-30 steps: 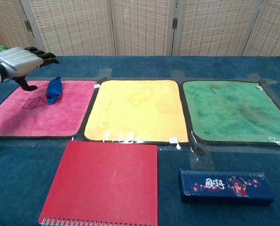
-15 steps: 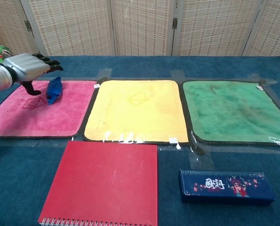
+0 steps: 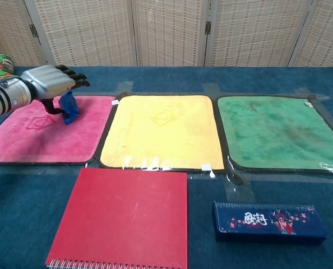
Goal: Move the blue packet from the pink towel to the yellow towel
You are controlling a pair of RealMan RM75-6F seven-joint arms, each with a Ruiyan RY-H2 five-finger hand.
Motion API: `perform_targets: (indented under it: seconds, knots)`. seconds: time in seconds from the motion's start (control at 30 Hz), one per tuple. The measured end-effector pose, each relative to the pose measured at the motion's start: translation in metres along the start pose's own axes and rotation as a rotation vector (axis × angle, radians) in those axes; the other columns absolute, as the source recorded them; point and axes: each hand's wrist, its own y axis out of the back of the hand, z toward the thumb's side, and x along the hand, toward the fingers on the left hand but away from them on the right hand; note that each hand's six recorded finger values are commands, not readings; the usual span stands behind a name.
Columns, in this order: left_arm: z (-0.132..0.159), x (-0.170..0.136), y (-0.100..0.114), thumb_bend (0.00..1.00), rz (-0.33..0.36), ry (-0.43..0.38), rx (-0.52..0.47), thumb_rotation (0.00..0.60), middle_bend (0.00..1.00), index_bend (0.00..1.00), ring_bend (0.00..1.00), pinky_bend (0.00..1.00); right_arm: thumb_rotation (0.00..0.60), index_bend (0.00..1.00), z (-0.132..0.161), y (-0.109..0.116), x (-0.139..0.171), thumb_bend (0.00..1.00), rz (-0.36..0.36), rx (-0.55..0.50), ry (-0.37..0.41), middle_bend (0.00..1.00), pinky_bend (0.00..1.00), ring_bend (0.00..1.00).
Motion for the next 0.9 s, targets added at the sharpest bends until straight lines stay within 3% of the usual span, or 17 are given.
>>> perform_targets:
  seconds: [0.27,0.63,0.7,0.83,0.9]
  knots:
    - [0.014,0.003,0.012,0.36,0.043,-0.035,-0.003,0.600,0.04,0.14,0.06,0.06,0.600,0.00,-0.002,-0.001,0.000,0.12,0.000,-0.001,-0.004,0.01,0.00,0.03]
    - [0.037,-0.001,0.041,0.38,0.171,-0.111,-0.071,0.600,0.08,0.15,0.10,0.06,0.600,0.00,0.000,0.001,0.000,0.12,-0.007,-0.002,0.006,0.01,0.00,0.03]
    - [0.037,-0.003,0.044,0.46,0.179,-0.116,-0.109,0.600,0.09,0.13,0.10,0.06,0.600,0.00,0.000,0.001,0.000,0.12,-0.007,-0.004,0.007,0.01,0.00,0.03]
    - [0.033,-0.006,0.046,0.73,0.158,-0.123,-0.200,0.600,0.09,0.13,0.10,0.07,0.600,0.00,0.000,0.000,0.000,0.13,-0.006,-0.008,0.013,0.01,0.00,0.03]
    - [0.028,-0.009,0.046,0.76,0.128,-0.123,-0.254,0.600,0.09,0.13,0.10,0.07,0.600,0.00,0.000,-0.001,-0.001,0.12,-0.005,-0.012,0.016,0.01,0.00,0.03]
